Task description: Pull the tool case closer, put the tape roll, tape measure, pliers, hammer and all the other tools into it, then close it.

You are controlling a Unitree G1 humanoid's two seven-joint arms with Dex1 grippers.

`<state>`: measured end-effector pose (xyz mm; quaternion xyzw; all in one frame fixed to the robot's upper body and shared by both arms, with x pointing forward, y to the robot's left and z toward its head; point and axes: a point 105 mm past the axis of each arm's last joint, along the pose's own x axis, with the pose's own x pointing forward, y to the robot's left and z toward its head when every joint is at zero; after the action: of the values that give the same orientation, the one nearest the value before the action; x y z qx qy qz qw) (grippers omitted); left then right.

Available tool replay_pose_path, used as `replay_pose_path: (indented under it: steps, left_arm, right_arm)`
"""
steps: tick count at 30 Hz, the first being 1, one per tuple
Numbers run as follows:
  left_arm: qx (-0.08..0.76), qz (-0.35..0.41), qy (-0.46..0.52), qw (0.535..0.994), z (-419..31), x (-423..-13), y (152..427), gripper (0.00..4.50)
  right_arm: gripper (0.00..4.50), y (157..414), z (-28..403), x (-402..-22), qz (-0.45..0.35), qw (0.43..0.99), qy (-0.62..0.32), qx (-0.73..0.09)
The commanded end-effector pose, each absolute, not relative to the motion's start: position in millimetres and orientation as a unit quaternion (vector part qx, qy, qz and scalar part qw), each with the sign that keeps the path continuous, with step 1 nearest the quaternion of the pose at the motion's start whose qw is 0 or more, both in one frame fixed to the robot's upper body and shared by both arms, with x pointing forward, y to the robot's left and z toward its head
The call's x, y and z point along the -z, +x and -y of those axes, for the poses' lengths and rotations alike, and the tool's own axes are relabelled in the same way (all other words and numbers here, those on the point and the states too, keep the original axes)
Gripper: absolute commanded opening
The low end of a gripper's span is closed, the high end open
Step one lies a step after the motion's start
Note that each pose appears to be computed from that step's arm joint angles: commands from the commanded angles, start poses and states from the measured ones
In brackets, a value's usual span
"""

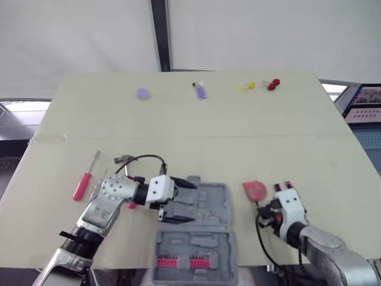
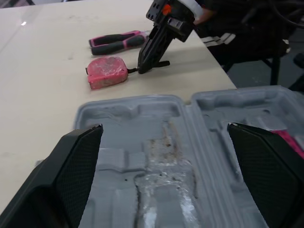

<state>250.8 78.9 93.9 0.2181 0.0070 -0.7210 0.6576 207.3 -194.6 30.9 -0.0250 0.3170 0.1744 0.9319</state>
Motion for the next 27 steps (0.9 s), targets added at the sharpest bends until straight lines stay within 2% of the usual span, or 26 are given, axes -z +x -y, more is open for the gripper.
replay_pose_path:
  steps: [1, 8, 19, 22, 27]
  left_arm:
    - [0.735, 0.005, 0.228, 0.639, -79, -94, 242, 4.5]
    - [0.741, 0.006, 0.231, 0.631, -81, -89, 234, 4.5]
    - [0.737, 0.011, 0.228, 0.637, -77, -89, 231, 4.5]
    - [0.73, 0.02, 0.225, 0.646, -75, -91, 231, 4.5]
    - [0.719, 0.033, 0.222, 0.658, -73, -93, 230, 4.5]
  right_arm:
    - [0.02, 181, 184, -28, -0.341, 0.917, -0.016, -0.209]
    - [0.02, 153, 173, -24, -0.37, 0.9, -0.005, -0.231]
    - [0.02, 149, 170, -25, -0.384, 0.886, -0.007, -0.259]
    - [0.85, 141, 171, -30, -0.397, 0.87, -0.008, -0.291]
    - [3.27, 147, 199, -51, -0.386, 0.863, -0.048, -0.324]
